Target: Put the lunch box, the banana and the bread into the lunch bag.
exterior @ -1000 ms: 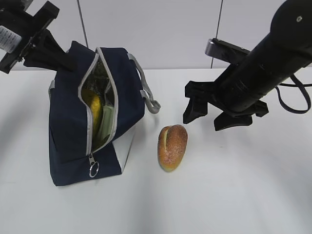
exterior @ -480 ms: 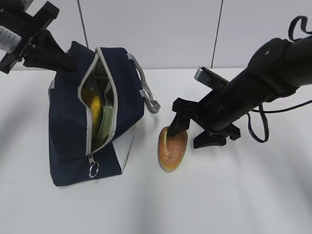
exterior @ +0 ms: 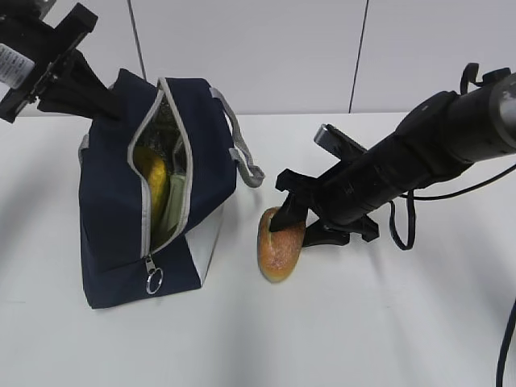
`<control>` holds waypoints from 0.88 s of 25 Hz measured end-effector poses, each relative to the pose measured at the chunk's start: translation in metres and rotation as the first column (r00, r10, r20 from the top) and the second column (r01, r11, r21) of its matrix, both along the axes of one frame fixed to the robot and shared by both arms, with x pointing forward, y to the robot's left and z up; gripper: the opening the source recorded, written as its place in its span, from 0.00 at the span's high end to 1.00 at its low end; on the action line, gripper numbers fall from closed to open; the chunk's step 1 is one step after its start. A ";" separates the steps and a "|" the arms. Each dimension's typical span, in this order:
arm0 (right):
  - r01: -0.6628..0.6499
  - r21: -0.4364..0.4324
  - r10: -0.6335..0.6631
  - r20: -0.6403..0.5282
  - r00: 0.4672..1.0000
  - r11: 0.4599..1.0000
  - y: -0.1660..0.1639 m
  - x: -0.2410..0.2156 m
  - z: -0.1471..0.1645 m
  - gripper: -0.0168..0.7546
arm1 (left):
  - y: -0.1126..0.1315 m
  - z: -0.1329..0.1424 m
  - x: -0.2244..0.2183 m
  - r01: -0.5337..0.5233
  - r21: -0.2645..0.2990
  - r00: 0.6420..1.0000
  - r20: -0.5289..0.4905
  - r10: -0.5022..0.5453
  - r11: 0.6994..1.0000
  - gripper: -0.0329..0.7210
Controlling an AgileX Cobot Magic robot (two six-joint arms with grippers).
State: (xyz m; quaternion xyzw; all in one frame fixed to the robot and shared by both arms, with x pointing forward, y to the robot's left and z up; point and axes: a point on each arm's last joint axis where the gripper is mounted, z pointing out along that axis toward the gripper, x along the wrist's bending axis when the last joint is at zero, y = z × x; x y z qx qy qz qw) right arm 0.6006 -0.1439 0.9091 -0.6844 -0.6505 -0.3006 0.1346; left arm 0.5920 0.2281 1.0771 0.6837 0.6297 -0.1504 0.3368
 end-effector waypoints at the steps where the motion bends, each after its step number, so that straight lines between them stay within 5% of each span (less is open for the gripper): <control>1: -0.003 0.001 0.003 0.001 1.000 1.000 0.000 0.000 0.000 0.53 | 0.000 0.000 0.000 0.000 0.000 1.000 0.000 0.000 1.000 0.96; 10: -0.097 -0.032 0.099 0.070 0.993 0.995 -0.020 -0.002 0.041 0.56 | 0.000 0.000 0.000 0.000 0.000 1.000 0.000 0.000 1.000 0.96; 18: -0.180 -0.173 0.200 0.105 0.974 0.968 -0.066 -0.001 0.107 0.56 | -0.002 0.002 0.000 -0.006 -0.032 1.000 -0.001 0.006 0.999 0.96; 22: -0.225 -0.122 0.244 0.166 0.956 0.967 -0.060 0.002 0.155 0.56 | -0.002 0.002 0.000 -0.007 -0.037 1.000 -0.001 0.007 0.999 0.96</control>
